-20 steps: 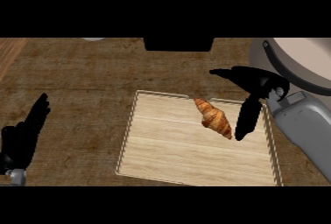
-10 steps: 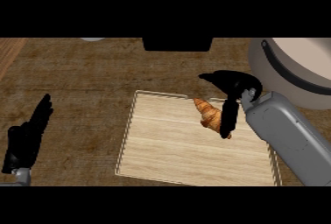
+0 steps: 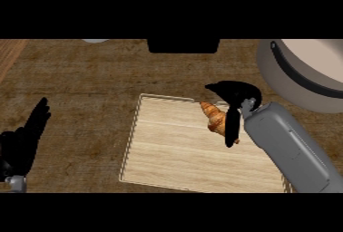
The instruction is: Pick the croissant from the tray and place it in the pot
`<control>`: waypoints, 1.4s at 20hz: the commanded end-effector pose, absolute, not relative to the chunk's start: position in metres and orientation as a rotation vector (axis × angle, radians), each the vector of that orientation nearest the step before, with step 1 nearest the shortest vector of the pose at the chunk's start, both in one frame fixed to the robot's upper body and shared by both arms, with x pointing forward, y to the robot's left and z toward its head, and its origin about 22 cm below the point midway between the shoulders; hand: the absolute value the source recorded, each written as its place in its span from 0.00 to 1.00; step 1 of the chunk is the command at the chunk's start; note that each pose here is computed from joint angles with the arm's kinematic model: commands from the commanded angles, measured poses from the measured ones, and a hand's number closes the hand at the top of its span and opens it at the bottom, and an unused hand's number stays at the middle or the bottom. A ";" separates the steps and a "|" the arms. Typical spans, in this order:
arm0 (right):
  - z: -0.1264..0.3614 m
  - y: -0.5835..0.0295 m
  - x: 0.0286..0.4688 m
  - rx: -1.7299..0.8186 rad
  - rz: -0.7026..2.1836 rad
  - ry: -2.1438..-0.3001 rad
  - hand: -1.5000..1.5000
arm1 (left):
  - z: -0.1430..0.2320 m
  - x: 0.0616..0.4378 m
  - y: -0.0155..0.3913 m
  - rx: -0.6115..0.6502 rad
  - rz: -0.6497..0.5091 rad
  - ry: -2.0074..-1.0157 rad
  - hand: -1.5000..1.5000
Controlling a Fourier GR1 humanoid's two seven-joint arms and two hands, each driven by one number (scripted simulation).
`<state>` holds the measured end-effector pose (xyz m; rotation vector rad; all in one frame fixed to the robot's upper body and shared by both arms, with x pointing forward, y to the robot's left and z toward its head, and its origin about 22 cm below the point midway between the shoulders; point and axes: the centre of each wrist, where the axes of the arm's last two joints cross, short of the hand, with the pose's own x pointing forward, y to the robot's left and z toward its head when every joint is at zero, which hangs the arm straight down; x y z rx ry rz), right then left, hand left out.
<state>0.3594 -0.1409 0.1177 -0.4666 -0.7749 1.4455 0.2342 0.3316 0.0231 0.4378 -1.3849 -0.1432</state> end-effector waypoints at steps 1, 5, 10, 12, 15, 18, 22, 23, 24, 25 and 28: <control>0.105 -0.121 0.360 -0.506 1.468 -0.738 0.00 | 0.018 0.221 0.321 0.440 -0.134 -1.389 0.50; 0.082 -0.137 0.372 -0.505 1.465 -0.744 0.00 | 0.017 0.231 0.312 0.434 -0.137 -1.412 0.50; 0.084 -0.137 0.365 -0.496 1.466 -0.718 0.00 | 0.024 0.229 0.328 0.431 -0.132 -1.386 0.50; 0.072 -0.144 0.361 -0.474 1.457 -0.703 0.00 | 0.020 0.227 0.328 0.422 -0.172 -1.395 0.50; 0.077 -0.140 0.357 -0.461 1.546 -0.741 1.00 | 0.028 0.224 0.314 0.443 -0.150 -1.377 0.50; 0.065 -0.138 0.351 -0.466 1.562 -0.793 1.00 | 0.031 0.254 0.328 0.438 -0.136 -1.395 0.50; 0.057 -0.130 0.360 -0.451 1.547 -0.800 1.00 | 0.027 0.221 0.351 0.428 -0.158 -1.385 0.50; 0.082 -0.125 0.370 -0.453 1.523 -0.818 1.00 | 0.028 0.230 0.336 0.423 -0.152 -1.388 0.50; 0.067 -0.150 0.372 -0.496 1.465 -0.835 1.00 | 0.025 0.217 0.326 0.420 -0.160 -1.378 0.50; 0.084 -0.152 0.390 -0.540 1.381 -0.826 1.00 | 0.020 0.230 0.320 0.423 -0.153 -1.397 0.50; 0.076 -0.150 0.398 -0.645 1.132 -0.823 1.00 | 0.022 0.234 0.332 0.429 -0.150 -1.394 0.50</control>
